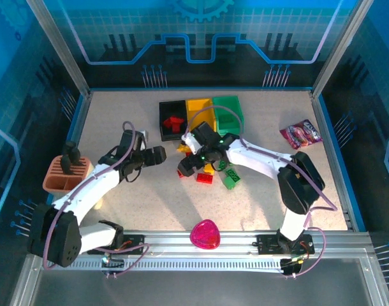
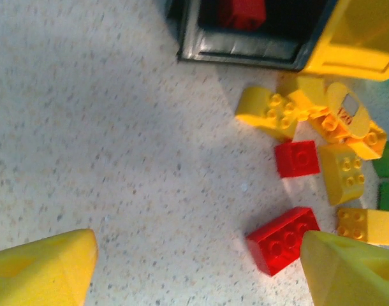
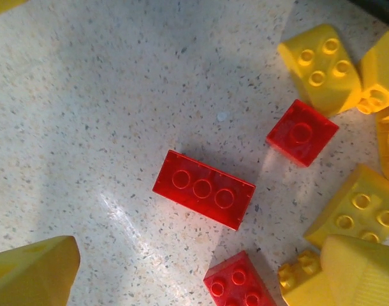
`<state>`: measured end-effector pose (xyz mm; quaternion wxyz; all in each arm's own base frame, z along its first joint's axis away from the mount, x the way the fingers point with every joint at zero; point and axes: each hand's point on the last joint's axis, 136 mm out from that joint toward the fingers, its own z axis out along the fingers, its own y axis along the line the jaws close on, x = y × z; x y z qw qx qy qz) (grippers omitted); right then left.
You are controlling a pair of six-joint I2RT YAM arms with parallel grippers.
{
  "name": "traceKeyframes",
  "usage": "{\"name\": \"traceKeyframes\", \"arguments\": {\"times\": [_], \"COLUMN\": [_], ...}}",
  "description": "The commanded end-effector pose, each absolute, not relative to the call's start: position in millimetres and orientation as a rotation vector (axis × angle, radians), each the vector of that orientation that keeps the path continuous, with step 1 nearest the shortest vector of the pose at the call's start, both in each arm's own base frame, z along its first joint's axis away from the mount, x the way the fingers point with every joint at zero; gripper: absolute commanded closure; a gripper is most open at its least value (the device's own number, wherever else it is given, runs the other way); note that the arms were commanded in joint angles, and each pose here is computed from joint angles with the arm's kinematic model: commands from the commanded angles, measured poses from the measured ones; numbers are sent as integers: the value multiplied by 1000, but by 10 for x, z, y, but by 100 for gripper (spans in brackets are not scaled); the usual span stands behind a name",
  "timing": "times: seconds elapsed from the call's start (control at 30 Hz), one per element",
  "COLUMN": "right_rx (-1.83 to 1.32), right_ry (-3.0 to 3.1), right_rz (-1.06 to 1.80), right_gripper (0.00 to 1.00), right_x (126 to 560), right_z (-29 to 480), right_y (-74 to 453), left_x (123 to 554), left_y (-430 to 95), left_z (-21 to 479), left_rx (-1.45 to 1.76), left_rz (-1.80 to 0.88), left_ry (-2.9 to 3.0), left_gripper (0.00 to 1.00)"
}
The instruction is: Sort the legos into containers by color
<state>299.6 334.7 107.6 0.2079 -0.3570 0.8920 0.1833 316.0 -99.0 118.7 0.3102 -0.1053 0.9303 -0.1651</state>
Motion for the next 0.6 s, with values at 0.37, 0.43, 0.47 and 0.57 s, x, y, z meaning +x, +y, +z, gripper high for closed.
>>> {"name": "traceKeyframes", "arguments": {"times": [0.37,0.43,0.47,0.57], "right_rx": [-953,-930,-925,-885], "right_ry": [2736,2762,2769,2788], "right_rz": [197,202,201,170], "right_gripper": [0,0,0,0], "right_x": [2871,2875,2871,2916], "right_z": [531,463,433,366], "right_y": [3510,3534,3551,3554], "left_x": [2693,2636,2615,2558], "left_y": [-715,-682,-674,-650], "left_z": [831,808,800,787], "left_rx": [-649,-669,-672,-666], "left_rz": [-568,-564,-564,-549], "left_ry": [2379,2363,2360,2363], "left_gripper": [14,14,14,14]}}
